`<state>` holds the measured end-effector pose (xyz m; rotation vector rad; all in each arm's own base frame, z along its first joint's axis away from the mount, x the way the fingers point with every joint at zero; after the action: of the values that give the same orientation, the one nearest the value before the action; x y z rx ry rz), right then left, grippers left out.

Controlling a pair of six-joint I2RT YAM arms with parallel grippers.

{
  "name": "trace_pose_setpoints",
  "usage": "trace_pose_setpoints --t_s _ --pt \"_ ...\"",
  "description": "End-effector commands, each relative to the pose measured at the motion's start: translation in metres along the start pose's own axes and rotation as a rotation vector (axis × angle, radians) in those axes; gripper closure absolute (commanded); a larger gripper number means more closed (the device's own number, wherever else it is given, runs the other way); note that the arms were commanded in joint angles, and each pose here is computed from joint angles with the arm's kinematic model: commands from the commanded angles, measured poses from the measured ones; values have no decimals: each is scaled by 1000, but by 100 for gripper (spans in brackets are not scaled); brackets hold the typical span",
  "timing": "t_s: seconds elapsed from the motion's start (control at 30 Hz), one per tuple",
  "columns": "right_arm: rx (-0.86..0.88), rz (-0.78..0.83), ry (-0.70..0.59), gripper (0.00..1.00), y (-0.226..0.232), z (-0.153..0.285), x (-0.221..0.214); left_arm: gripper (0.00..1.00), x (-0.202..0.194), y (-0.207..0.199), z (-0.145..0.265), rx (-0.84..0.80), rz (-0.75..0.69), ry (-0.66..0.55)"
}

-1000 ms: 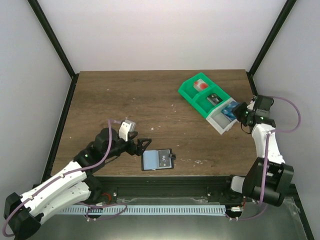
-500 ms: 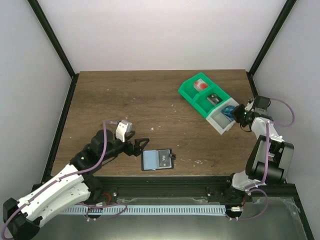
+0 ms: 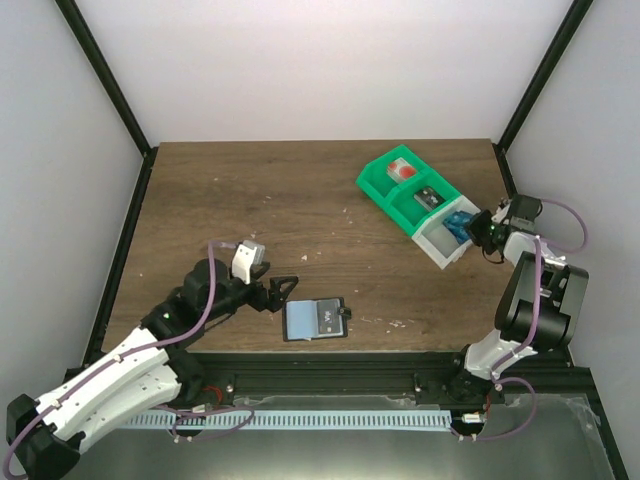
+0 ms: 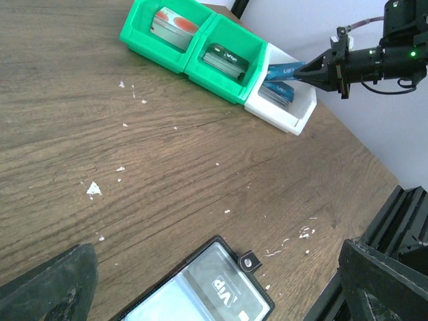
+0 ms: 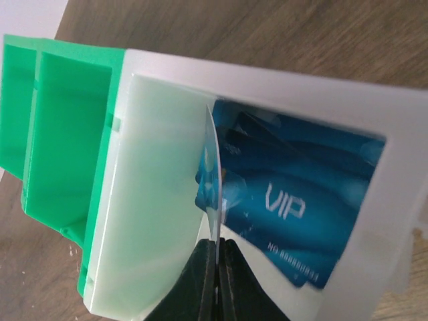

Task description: Take the credit cards out of the card holder

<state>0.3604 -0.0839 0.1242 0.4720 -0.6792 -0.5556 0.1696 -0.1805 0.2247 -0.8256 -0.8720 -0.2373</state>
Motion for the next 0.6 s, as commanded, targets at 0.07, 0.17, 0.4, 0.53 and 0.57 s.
trace_pose_setpoints --t_s 0.07,0.17,0.4,0.53,0.57 --pt "6 16 -75 100 -1 3 16 0 -2 5 -2 24 -6 2" --pt "-5 7 -75 96 -3 2 16 0 -3 6 -2 27 -6 1" --pt "-57 -49 -72 83 -5 11 15 0 -2 8 -2 39 -3 -5" --pt "-112 -112 -90 74 -5 25 16 0 -3 8 -3 38 -1 -2" --pt "-128 -129 -93 73 -5 28 16 0 -3 8 -3 37 0 -1"
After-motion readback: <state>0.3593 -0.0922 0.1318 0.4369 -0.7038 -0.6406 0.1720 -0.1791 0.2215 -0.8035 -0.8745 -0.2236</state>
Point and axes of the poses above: each gripper's point midway between its finger pads, its own z axis back along the fingers, its own y axis along the line the jaws close on, x = y × z, the point moved 5 cm from there along z, back along the fingers, and after that the axes turned 9 degrees about z, right-handed, at the moved point
